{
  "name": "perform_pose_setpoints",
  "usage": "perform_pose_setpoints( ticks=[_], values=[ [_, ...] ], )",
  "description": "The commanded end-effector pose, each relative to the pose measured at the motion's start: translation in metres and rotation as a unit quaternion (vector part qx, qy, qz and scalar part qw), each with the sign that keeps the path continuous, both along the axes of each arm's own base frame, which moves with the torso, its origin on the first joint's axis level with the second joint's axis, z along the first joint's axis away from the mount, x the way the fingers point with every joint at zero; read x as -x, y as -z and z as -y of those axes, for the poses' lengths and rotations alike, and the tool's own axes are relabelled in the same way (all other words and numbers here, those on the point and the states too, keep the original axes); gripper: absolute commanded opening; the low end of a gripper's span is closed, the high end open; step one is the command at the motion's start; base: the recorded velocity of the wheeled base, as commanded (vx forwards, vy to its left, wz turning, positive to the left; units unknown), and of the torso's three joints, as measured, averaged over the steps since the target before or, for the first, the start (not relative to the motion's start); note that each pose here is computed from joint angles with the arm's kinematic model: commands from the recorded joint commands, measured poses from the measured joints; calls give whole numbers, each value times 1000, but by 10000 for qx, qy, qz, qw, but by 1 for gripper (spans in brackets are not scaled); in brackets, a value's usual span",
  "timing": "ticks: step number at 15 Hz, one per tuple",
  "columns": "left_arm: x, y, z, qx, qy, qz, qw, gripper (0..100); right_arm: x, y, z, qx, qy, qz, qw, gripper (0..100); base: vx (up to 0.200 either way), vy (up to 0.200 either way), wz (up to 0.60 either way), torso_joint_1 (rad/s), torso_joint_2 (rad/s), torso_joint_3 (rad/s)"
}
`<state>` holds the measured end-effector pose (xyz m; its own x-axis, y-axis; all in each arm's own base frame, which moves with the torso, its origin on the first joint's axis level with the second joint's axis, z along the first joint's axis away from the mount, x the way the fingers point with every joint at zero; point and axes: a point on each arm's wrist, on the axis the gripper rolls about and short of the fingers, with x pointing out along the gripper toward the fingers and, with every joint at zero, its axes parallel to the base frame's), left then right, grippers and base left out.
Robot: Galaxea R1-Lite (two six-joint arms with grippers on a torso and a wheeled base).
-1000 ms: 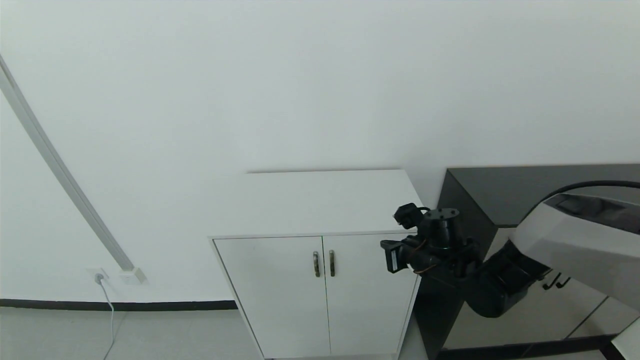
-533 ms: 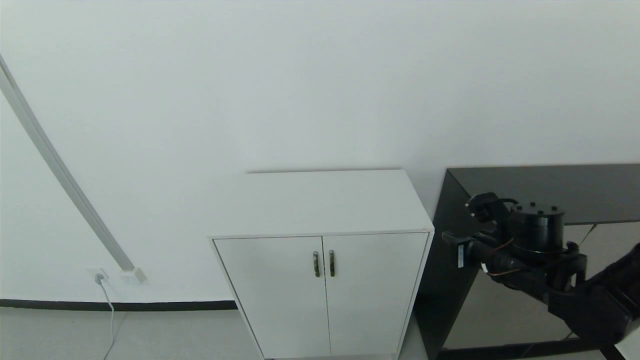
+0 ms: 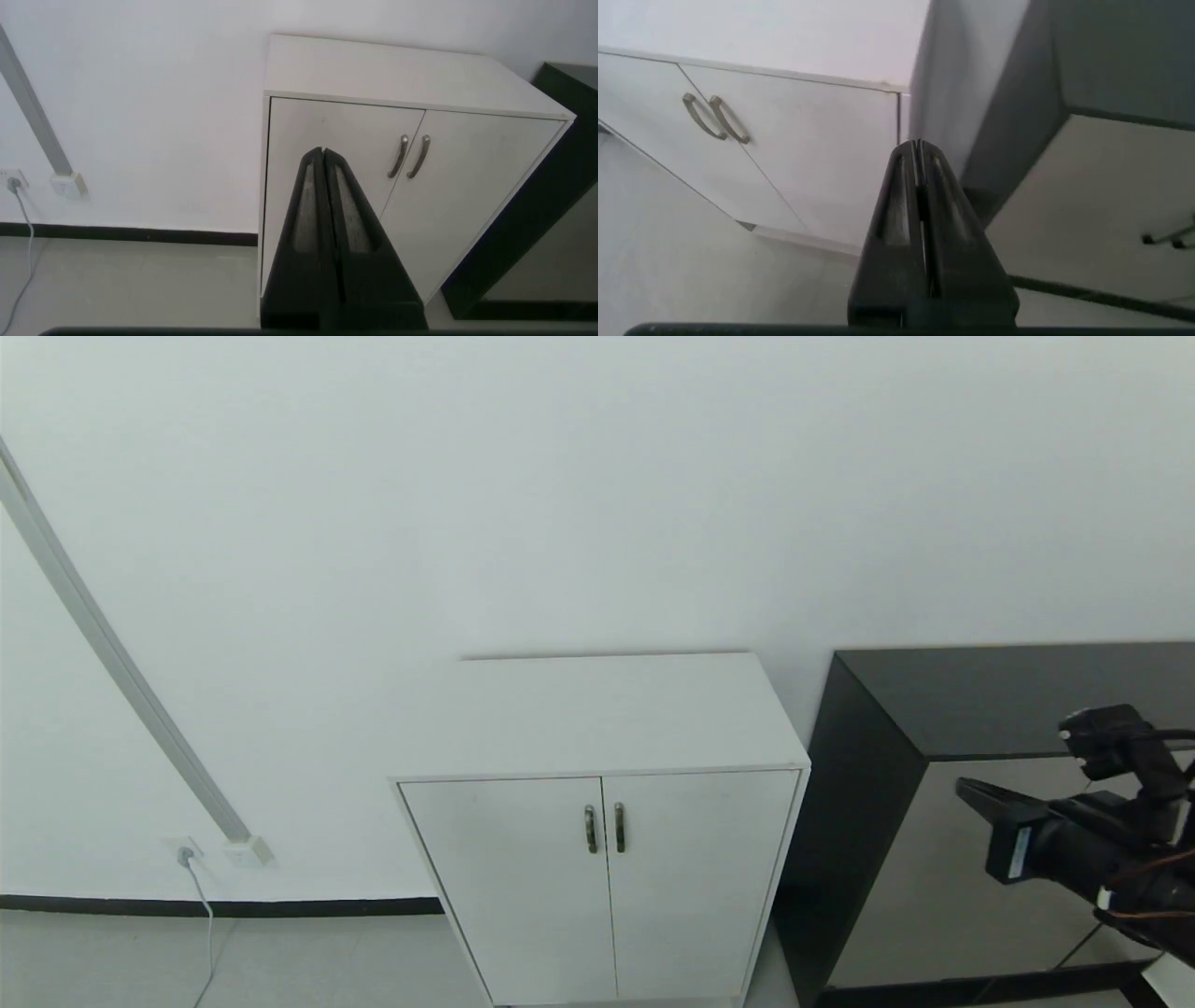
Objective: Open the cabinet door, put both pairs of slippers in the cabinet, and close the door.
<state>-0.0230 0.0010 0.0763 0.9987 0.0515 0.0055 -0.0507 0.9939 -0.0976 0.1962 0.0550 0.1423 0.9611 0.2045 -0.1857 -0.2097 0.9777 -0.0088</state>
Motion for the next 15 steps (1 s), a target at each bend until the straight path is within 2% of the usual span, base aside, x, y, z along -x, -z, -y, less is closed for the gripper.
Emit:
perform_pose_setpoints(
  ticks=[1,8,15],
  values=[
    [0,0,0,4,-3,3,10000,0,34,-7,19,-76,263,321,9991,0,0,0,0,0,0,0],
    [0,0,0,27,-11,-3,10000,0,94,9,35,-84,342,296,9989,0,0,0,0,0,0,0],
    [0,0,0,34,-11,5,10000,0,155,36,45,3,-128,-488,9987,0,0,0,0,0,0,0]
  ],
)
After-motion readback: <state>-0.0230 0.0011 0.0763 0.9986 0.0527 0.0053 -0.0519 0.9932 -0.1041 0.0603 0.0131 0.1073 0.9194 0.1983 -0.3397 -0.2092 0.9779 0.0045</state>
